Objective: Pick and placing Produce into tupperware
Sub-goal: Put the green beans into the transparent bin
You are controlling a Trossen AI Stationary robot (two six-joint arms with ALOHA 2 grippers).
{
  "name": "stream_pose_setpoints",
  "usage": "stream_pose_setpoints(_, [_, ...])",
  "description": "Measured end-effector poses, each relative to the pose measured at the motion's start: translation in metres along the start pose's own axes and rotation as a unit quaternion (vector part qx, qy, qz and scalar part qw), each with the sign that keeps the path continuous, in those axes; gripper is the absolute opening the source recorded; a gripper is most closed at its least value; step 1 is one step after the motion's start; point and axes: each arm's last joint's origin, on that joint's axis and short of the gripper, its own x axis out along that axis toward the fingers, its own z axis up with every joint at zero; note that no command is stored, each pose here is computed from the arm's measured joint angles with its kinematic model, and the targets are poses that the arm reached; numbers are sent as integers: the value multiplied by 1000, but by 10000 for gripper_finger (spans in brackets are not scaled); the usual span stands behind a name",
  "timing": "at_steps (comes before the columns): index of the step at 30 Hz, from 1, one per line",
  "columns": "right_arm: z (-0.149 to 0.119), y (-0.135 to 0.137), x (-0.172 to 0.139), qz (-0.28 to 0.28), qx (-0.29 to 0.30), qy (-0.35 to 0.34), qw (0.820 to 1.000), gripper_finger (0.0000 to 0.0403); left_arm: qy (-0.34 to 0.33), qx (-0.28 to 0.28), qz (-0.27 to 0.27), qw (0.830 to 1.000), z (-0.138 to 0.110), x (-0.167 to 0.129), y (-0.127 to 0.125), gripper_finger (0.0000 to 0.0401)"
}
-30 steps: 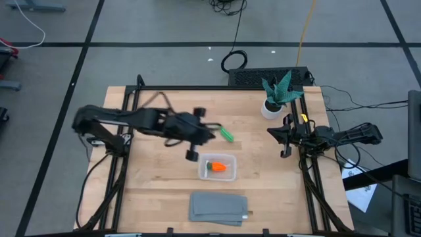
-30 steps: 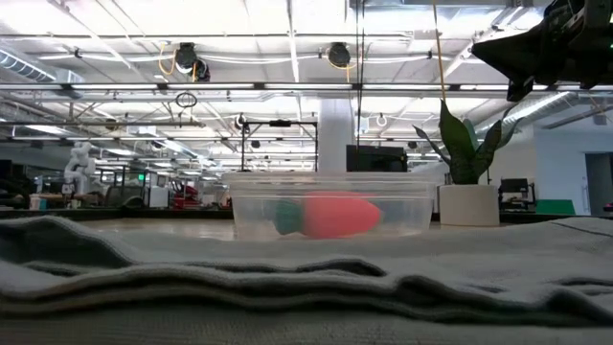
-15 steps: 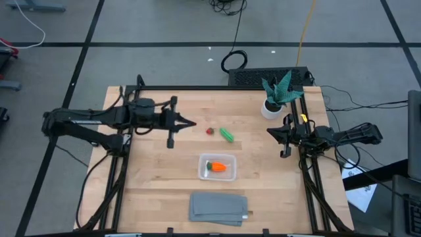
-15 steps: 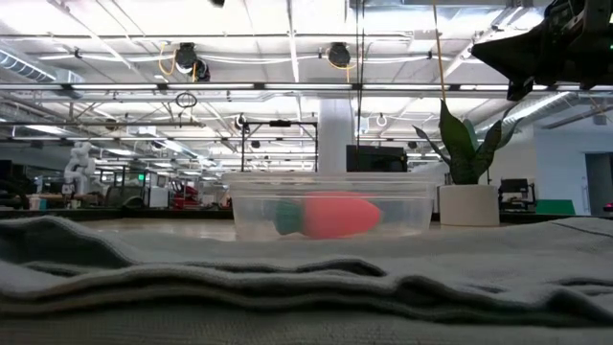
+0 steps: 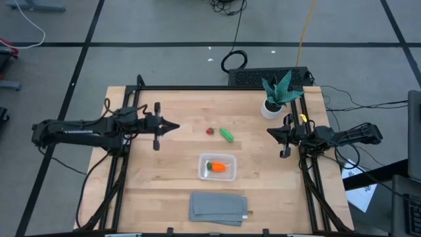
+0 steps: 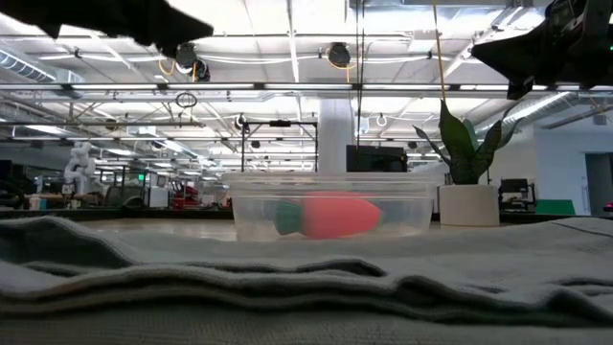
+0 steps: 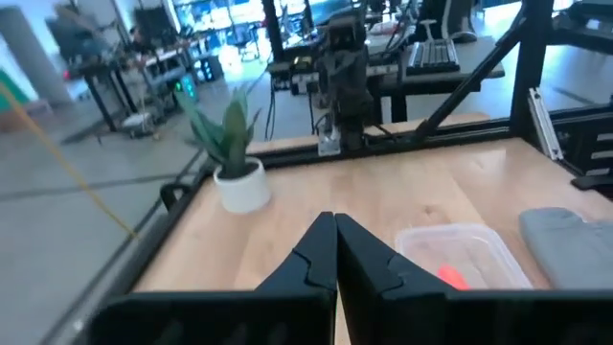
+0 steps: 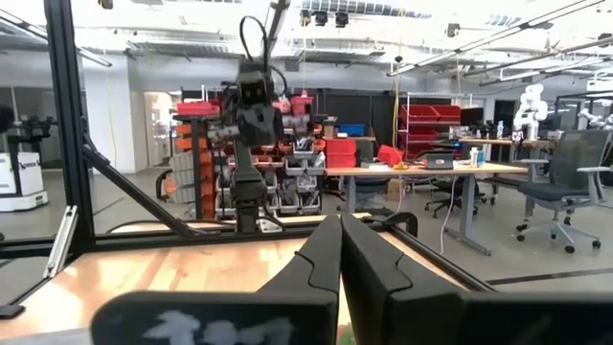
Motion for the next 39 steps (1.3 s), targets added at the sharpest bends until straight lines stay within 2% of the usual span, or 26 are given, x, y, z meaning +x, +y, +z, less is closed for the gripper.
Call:
stream_pose_setpoints(3, [1,0,0,0,-6,-3,1000,0,22,-15,-1,1000,-18,-2,-3,0])
stream_pose_setpoints(8, [0,0,0,0,-8,1,1000,0,39,-6,-10,999,-51,-4,-10,0])
stream_pose_setpoints(12, [-3,0,0,1,-11,13,1000,0,-21,8,-35,999,-68,-8,-15,0])
stream_pose_setpoints(15, [-4,0,0,1,-4,17,1000,0,-49,13,-26,998,-77,-15,-17,0])
stream_pose_setpoints(19, [-2,0,0,1,0,9,1000,0,-53,-9,10,999,-77,-25,-16,0])
stream_pose_setpoints(24, [-2,0,0,0,1,11,1000,0,-9,-57,30,998,-69,-38,-15,0])
stream_pose_setpoints(27, [-4,0,0,0,8,18,1000,0,-16,-62,14,998,-67,-43,-20,0])
stream_pose_setpoints(33, [-6,0,0,-1,34,28,999,0,-7,-16,24,1000,-69,-44,-28,0])
stream_pose_setpoints(39, [-6,0,0,-1,19,28,999,0,-17,13,14,1000,-67,-44,-29,0])
